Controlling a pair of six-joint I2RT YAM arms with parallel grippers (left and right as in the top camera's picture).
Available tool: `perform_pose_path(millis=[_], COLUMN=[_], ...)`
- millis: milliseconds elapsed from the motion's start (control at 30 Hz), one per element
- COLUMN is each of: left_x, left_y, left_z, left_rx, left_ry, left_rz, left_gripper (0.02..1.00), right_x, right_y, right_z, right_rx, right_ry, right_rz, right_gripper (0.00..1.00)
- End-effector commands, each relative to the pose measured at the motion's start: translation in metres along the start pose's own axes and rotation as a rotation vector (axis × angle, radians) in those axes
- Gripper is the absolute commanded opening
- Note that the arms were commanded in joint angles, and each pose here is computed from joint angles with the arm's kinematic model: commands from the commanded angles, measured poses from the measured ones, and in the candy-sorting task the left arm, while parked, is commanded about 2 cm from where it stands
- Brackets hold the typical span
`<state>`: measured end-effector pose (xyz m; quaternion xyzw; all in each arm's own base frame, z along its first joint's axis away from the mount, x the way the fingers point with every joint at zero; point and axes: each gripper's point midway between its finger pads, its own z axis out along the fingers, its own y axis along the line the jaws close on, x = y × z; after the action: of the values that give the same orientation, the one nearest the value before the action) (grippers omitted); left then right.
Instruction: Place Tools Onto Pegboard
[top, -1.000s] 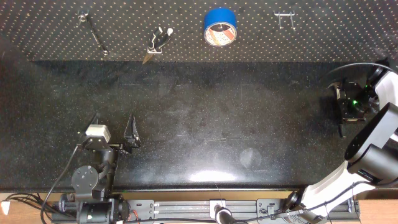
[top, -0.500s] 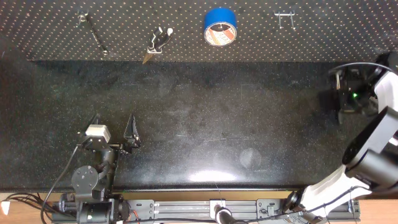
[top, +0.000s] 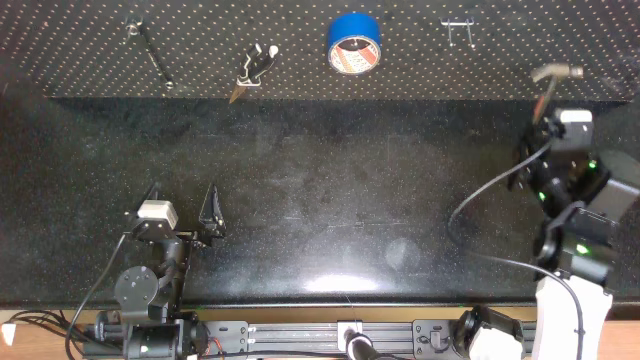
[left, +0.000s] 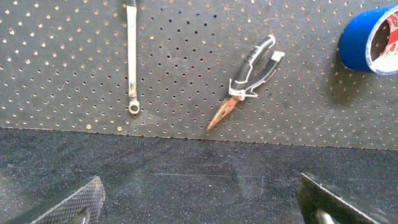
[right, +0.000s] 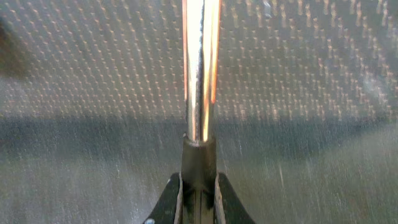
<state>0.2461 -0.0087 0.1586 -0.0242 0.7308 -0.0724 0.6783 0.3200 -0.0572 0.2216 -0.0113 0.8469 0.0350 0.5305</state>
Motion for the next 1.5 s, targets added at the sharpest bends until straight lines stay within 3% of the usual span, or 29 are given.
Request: perform_pose_path(millis=[33, 200, 333, 767, 967, 1000, 1033, 1067, 1200, 1267, 1300, 1433, 1500], left_x=[0.0, 0.0, 0.0, 0.0, 0.0, 0.0, 0.0, 0.0, 0.0, 0.0, 0.0, 0.0, 0.0], left_y=[-0.001, -0.001, -0.001, -0.001, -0.001, -0.001, -0.001, -0.001, -0.001, -0.001, -0.001, -0.001, -0.001], left_z=[0.0, 0.0, 0.0, 0.0, 0.0, 0.0, 0.0, 0.0, 0.0, 0.0, 0.0, 0.0, 0.0], left_rx=[0.007, 0.007, 0.007, 0.007, 0.007, 0.007, 0.007, 0.007, 0.007, 0.007, 0.007, 0.007, 0.007], left_ry=[-0.001, -0.001, -0.001, -0.001, -0.001, -0.001, -0.001, -0.001, -0.001, -0.001, -0.001, -0.001, -0.001], left_rz=[0.012, 0.013, 0.012, 0.012, 0.012, 0.012, 0.012, 0.012, 0.012, 0.012, 0.012, 0.012, 0.012], left_gripper=[0.993, 0.996, 0.996, 0.991, 0.996, 0.996, 0.996, 0.996, 0.996, 0.996, 0.996, 0.996, 0.996], right_x=[-0.041, -0.058, -0.052, -0.039, -0.019, -0.019, -0.02, -0.02, -0.028, -0.026, -0.016, 0.028, 0.034], right_y=[0.05, 0.078, 0.094, 0.09, 0.089, 0.089, 0.089, 0.089, 0.082, 0.067, 0.058, 0.015, 0.016], right_z=[0.019, 0.067, 0.078, 0.133, 0.139, 0.139, 0.139, 0.139, 0.127, 0.107, 0.092, 0.032, -0.001], right_rx=[-0.15, -0.238, -0.279, -0.278, -0.272, -0.272, -0.272, -0.272, -0.256, -0.218, -0.189, 0.057, 0.108], right_ry=[-0.147, -0.214, -0.181, -0.064, 0.011, 0.011, 0.01, 0.01, -0.025, -0.076, -0.09, -0.163, -0.266], right_rz=[-0.01, 0.095, 0.092, 0.124, 0.143, 0.143, 0.144, 0.144, 0.14, 0.075, 0.03, 0.048, 0.04], right_gripper=[0.073, 0.075, 0.075, 0.075, 0.077, 0.325, 0.768, 0.895, 0.904, 0.904, 0.906, 0.906, 0.91])
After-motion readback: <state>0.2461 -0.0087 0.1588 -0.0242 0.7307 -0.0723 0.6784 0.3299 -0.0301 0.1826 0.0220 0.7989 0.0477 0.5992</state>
